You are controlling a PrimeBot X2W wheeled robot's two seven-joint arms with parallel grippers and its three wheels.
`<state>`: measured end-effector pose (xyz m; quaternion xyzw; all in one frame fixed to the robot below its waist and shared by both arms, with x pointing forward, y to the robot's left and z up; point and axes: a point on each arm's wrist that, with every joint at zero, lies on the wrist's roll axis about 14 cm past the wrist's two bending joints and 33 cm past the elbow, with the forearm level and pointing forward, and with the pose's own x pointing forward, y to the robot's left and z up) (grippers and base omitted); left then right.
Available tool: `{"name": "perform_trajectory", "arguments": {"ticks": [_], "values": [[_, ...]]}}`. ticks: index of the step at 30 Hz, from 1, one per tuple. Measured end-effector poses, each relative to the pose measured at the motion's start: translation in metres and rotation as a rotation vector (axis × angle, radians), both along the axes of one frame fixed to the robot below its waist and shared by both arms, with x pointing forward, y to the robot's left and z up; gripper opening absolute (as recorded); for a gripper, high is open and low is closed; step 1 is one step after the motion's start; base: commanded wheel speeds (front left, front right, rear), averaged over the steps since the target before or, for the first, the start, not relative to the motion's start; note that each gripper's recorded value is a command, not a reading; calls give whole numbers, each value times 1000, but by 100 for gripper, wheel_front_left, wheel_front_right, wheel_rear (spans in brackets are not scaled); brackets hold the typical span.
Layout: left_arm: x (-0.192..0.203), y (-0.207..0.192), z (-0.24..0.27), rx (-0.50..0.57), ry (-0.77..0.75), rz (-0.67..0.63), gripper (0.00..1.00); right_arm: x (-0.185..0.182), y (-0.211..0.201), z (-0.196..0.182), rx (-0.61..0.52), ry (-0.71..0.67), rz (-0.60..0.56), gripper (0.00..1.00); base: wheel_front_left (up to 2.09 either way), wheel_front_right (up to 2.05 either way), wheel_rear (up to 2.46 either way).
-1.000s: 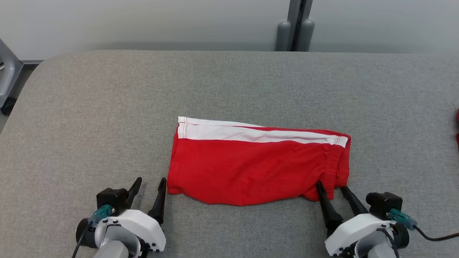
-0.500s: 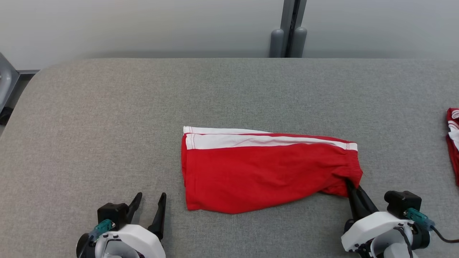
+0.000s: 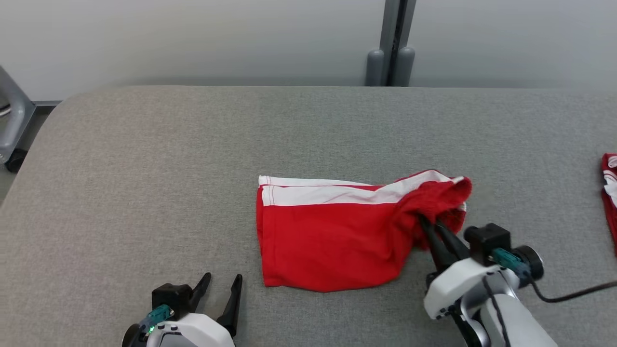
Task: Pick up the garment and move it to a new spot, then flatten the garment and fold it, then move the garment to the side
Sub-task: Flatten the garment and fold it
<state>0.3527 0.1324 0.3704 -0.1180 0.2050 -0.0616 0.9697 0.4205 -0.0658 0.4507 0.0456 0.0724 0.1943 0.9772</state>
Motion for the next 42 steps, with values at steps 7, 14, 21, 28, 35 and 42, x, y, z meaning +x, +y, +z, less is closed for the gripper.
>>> {"name": "perform_trajectory", "arguments": {"ticks": [7,14,21,28,35,42], "values": [[-13,13,-2,-11,12,55,100,-3,90,16,-93,-22,301,0,0,0,0],[-34,41,-1,-9,17,155,100,-30,165,5,-164,17,561,0,0,0,0],[-54,69,1,-3,13,263,100,-36,204,0,-165,27,670,100,0,0,0],[-43,72,13,4,-32,277,100,-15,190,11,-75,1,582,100,0,0,0],[-14,64,38,29,-130,234,100,15,124,11,19,2,336,100,0,0,0],[4,54,55,73,-201,172,100,24,34,-3,42,28,57,100,0,0,0]]}}
